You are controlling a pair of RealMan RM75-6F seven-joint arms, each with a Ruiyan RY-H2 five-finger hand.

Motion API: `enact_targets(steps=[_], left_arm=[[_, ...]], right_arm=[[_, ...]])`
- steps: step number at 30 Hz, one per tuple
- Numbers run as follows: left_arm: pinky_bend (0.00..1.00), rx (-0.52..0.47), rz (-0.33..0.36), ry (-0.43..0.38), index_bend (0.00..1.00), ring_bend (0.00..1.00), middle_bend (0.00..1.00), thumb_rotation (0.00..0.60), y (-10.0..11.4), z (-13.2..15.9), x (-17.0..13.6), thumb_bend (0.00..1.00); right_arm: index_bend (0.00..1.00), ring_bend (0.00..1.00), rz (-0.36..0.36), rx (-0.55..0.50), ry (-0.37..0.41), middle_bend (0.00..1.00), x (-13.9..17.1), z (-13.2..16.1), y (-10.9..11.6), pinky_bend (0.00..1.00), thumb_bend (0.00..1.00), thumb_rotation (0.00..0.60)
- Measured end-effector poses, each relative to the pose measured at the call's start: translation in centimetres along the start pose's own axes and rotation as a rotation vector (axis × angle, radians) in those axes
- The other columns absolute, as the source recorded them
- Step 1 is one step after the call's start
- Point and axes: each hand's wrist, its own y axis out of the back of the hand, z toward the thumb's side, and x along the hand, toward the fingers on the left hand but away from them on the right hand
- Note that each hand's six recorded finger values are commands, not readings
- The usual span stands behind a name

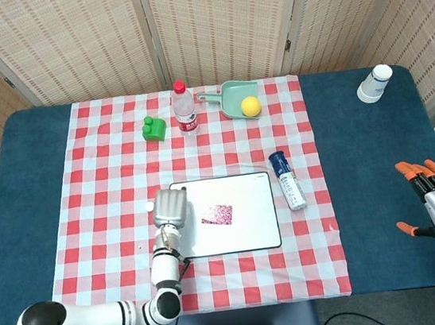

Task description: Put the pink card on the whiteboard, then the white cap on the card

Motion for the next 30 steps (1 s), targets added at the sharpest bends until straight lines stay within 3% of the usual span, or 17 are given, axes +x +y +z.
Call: enact_targets(steps=[4, 8, 30], left_arm=[[1.00, 0.016, 0.000, 0.062, 0.41, 1.00, 1.00, 0.600, -0.7, -5.0, 1.0, 0.28], [1.00, 0.020, -0.012, 0.077, 0.41, 1.00, 1.00, 0.600, -1.9, -7.6, 1.2, 0.28], [1.00, -0.029, 0.043, 0.031, 0.41, 1.00, 1.00, 0.600, -2.6, -6.5, 1.8, 0.28]], right_arm=[[0.00, 0.00, 0.009, 0.013, 0.003, 0.10, -0.2, 0.3, -0.4, 0.00, 0.00, 0.600], [0.00, 0.00, 0.014, 0.029, -0.001, 0.10, -0.4, 0.4, -0.8, 0.00, 0.00, 0.600], [0.00, 0.00, 0.017, 0.032, -0.011, 0.10, -0.6, 0.3, -0.9, 0.00, 0.00, 0.600]])
